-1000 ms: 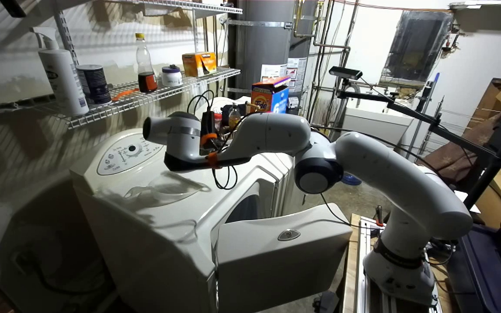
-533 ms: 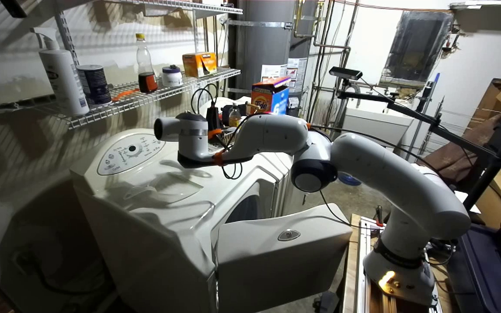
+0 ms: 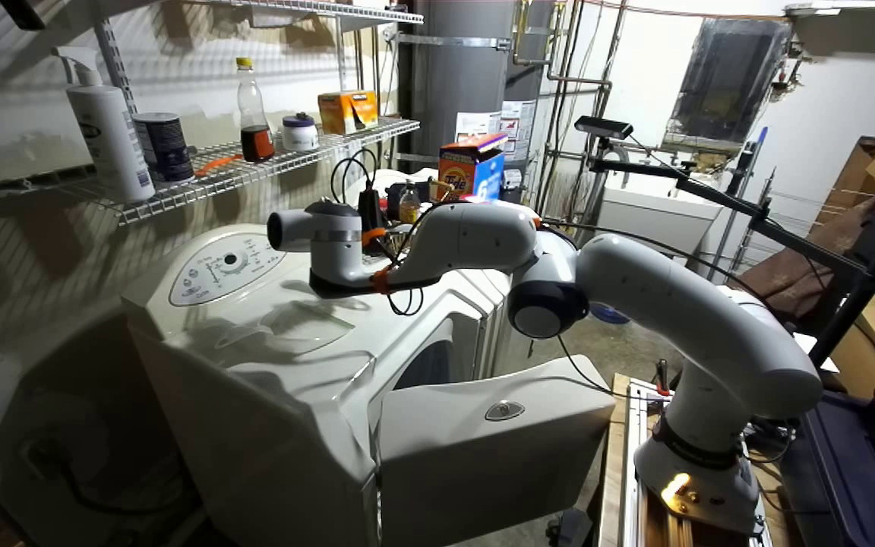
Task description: Use the green brush to sweep the top of the machine on the left.
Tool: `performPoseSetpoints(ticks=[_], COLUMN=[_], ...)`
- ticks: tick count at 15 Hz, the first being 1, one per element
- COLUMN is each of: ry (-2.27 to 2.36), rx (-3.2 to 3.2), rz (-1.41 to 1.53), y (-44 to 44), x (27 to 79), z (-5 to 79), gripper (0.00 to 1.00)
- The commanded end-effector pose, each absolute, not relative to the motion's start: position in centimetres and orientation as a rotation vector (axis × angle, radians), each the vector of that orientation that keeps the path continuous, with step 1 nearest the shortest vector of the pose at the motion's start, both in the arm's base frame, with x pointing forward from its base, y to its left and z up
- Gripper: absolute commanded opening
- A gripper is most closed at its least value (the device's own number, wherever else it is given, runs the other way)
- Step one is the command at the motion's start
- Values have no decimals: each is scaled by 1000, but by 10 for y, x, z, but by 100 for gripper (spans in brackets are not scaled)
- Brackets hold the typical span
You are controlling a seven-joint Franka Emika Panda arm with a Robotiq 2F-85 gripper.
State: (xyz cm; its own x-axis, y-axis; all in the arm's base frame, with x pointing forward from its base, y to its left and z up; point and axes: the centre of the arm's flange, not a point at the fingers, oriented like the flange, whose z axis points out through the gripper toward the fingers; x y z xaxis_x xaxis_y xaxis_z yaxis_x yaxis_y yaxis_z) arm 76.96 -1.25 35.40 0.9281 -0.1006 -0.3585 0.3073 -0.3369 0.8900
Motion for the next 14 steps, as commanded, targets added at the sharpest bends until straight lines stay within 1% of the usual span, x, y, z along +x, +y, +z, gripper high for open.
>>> performPoseSetpoints(ticks=[1,10,14], ry=[203,302,323], rx=[1828,1738,1680], rz=[-487,-596,-576], y=[-43,-126,-148], x=[795,827,820], z=[334,263,255], gripper=[3,3,3])
